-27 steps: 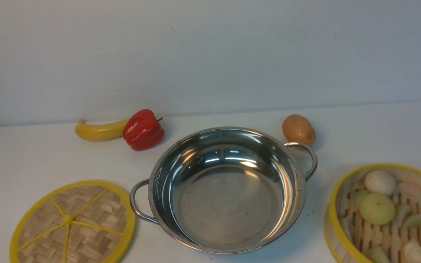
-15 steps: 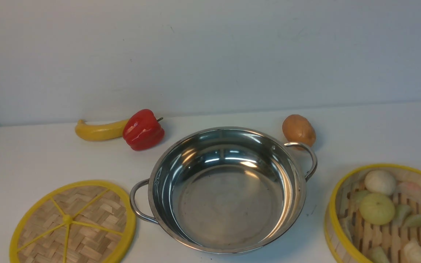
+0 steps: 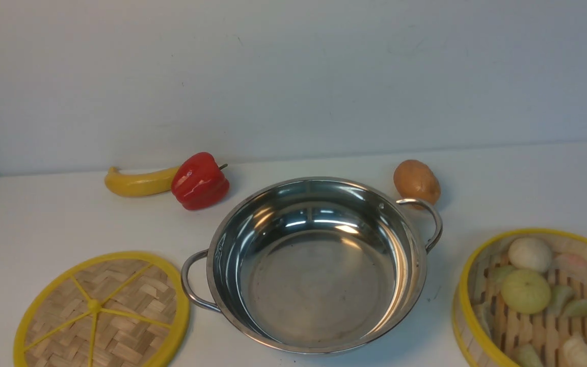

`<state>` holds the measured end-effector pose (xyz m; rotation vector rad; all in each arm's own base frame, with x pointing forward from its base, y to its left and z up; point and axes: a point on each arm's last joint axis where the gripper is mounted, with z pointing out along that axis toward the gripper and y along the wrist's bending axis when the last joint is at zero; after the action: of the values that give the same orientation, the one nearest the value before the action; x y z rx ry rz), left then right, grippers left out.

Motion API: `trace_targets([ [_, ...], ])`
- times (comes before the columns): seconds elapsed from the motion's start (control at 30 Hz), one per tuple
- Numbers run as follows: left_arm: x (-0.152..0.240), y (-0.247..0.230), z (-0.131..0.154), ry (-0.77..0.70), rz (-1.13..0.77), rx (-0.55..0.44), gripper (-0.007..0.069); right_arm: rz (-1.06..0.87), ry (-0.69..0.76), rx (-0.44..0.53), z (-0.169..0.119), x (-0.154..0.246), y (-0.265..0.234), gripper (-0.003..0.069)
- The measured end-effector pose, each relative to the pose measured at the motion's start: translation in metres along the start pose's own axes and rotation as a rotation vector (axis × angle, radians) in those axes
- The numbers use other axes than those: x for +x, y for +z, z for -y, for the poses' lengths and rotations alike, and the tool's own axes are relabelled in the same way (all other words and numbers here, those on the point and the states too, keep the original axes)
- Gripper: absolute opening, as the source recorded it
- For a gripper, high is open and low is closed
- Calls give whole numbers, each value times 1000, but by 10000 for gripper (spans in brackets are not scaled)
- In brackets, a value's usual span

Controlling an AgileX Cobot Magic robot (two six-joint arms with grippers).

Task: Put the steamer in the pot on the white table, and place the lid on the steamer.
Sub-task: 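Reach for and grasp the rim of the bamboo steamer holding the buns with the right gripper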

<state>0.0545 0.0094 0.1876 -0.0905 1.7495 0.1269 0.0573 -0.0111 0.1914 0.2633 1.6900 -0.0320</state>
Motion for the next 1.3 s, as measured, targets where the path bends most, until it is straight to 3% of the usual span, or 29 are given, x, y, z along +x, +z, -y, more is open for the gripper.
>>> trace_targets([
  [0.3, 0, 0, 0, -4, 0, 1, 241, 0, 0, -1, 0, 0, 0, 243],
  [0.4, 0, 0, 1, -87, -2, 13, 241, 0, -3, 0, 0, 0, 0, 243],
  [0.5, 0, 0, 6, -426, -17, 65, 241, 8, 51, -9, -1, -1, 0, 243],
  [0.57, 0, 0, 7, -519, -22, 80, 241, 14, 99, -17, -1, -1, 0, 243],
  [0.7, -1, -1, 12, -769, -40, 127, 241, 31, 372, -54, -4, -4, 0, 243],
  [0.77, -1, -1, 12, -800, -42, 133, 241, 36, 506, -71, -5, -5, 0, 243],
  [0.9, -3, -1, 12, -819, -27, 138, 241, 50, 641, -93, -6, -7, 0, 243],
  [1.3, -19, -2, 6, -868, 166, 152, 241, 125, 798, -132, -6, -15, -1, 243],
])
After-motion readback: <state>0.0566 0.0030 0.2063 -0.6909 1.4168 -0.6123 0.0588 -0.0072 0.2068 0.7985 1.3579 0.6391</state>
